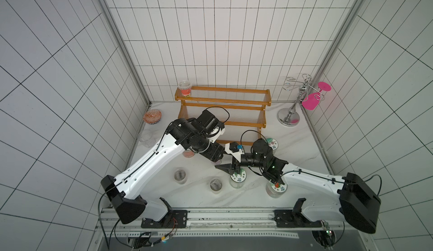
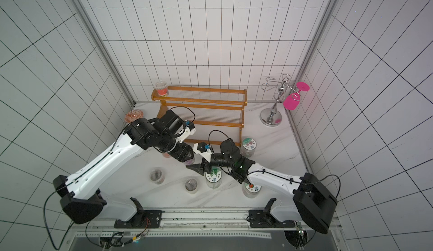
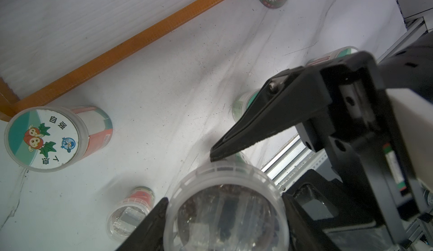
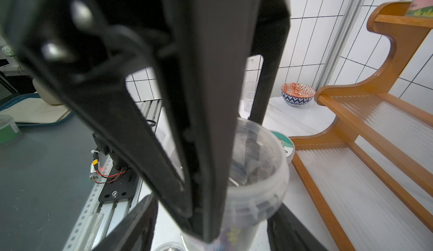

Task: Place the seed container on the shelf
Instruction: Pick up the seed jar at the center of the board.

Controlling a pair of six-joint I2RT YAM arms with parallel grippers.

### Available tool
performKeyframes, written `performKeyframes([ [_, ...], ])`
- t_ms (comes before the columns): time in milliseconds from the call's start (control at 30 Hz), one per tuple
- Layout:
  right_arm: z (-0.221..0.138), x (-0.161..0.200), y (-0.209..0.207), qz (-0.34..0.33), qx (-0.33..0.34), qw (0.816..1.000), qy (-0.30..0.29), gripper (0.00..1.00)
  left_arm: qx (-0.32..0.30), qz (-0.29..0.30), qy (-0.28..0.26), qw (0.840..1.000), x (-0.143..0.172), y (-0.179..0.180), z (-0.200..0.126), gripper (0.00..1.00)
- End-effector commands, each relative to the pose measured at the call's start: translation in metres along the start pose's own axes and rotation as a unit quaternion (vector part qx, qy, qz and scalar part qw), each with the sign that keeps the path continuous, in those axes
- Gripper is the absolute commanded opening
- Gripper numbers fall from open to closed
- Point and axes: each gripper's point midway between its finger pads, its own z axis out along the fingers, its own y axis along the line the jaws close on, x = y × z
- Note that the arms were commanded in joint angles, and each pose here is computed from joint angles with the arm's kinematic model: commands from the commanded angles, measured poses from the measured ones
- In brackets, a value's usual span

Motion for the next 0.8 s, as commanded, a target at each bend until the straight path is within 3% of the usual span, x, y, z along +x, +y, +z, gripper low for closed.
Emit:
performKeyframes([
  [0,0.004,-0.031,-0.002,-0.015,0.002,0.999,-0.034,0.71,0.018,0.013,-0.029,0.999,-0.014,-0.009,-0.004,0.52],
  [433,-0.006,-0.038,-0.003,-0.024,0.022,0.999,-0.043,0.51,0.033,0.015,-0.049,0.998,-0.021,-0.015,-0.005,0.54],
  [533,-0.008,-0.038,-0.001,-0.027,0.023,0.998,-0.045,0.5,0.029,0.014,-0.059,0.998,-0.023,-0.014,-0.007,0.63],
  [633,-0.011,-0.038,-0.001,-0.029,0.026,0.998,-0.046,0.5,0.028,0.016,-0.078,0.996,-0.027,-0.014,-0.013,0.77],
  [767,-0.015,-0.036,0.0,-0.031,0.032,0.998,-0.047,0.5,0.016,0.02,-0.133,0.991,-0.04,-0.011,-0.032,0.92],
])
